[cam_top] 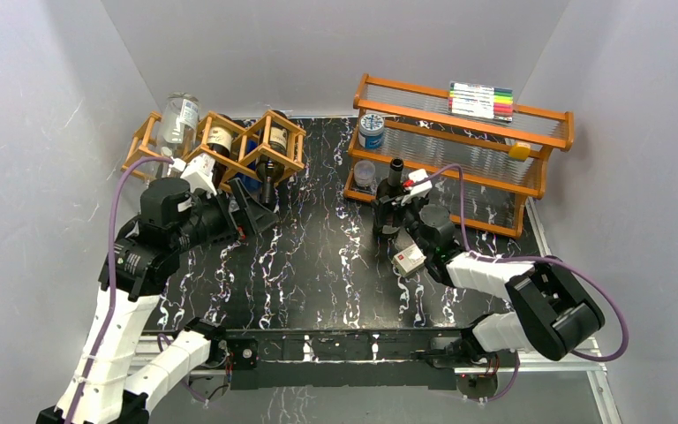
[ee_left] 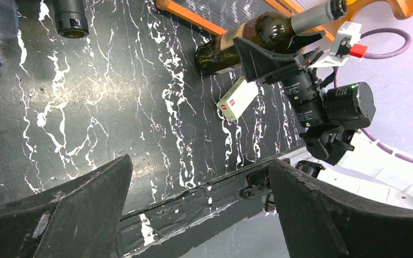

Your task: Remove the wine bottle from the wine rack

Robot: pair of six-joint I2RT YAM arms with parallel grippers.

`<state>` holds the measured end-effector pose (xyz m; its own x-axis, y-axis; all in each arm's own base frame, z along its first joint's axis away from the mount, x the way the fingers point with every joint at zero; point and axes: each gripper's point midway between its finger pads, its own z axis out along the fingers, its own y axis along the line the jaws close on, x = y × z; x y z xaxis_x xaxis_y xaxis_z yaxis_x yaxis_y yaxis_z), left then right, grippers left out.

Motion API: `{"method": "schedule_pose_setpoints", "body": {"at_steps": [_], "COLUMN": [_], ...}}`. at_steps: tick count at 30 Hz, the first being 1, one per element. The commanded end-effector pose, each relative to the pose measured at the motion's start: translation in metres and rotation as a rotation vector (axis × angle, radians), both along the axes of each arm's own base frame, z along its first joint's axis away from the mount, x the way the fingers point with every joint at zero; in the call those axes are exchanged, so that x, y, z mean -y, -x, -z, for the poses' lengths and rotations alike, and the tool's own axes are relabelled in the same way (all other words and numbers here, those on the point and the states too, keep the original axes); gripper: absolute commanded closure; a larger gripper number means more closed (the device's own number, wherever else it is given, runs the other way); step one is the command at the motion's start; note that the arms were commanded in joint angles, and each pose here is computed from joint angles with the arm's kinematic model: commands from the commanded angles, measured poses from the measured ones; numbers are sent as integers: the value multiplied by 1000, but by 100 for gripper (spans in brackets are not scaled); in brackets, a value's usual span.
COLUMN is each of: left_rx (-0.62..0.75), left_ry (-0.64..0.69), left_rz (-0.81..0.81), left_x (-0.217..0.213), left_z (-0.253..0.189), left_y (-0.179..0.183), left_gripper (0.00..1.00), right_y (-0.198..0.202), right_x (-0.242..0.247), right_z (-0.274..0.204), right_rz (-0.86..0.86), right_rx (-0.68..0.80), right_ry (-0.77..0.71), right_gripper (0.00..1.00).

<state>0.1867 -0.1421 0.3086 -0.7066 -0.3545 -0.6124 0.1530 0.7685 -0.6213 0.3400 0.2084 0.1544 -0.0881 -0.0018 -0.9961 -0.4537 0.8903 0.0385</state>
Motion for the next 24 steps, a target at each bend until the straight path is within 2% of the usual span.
{"method": "schedule_pose_setpoints", "body": {"at_steps": [1, 3, 5, 7, 8, 11, 13, 22, 24], "left_rx": [16, 16, 17, 21, 22, 20, 19, 14, 15], "left_ry": [1, -2, -7, -7, -9, -10, -11, -21, -26], "left_rz": [22, 20, 15, 11, 9, 8, 8, 5, 3], "left_x": [3, 2, 1, 1, 1, 0, 1, 0, -1], "left_z": [-4, -3, -1, -1, 0, 3, 5, 10, 10], "left_y": [-1, -1, -2, -3, -3, -3, -3, -5, -5], "left_gripper": [2, 2, 2, 2, 2, 2, 2, 2, 2], "right_y": [-14, -15, -14, -12, -10, -7, -6, 1, 8], "right_x": [-1, 0, -1, -3, -4, -4, -3, 7, 12], "right_z": [-64, -59, -55, -52, -53, -51, -53, -71, -65], "right_rz": [9, 7, -2, -17, -26, -34, -36, -8, -2], "right_rx": [207, 198, 187, 175, 171, 152, 148, 88, 30], "right_ry": [-140, -133, -126, -120, -118, -117, -109, -67, -53], "right_gripper": [77, 74, 65, 48, 35, 14, 4, 2, 2]}}
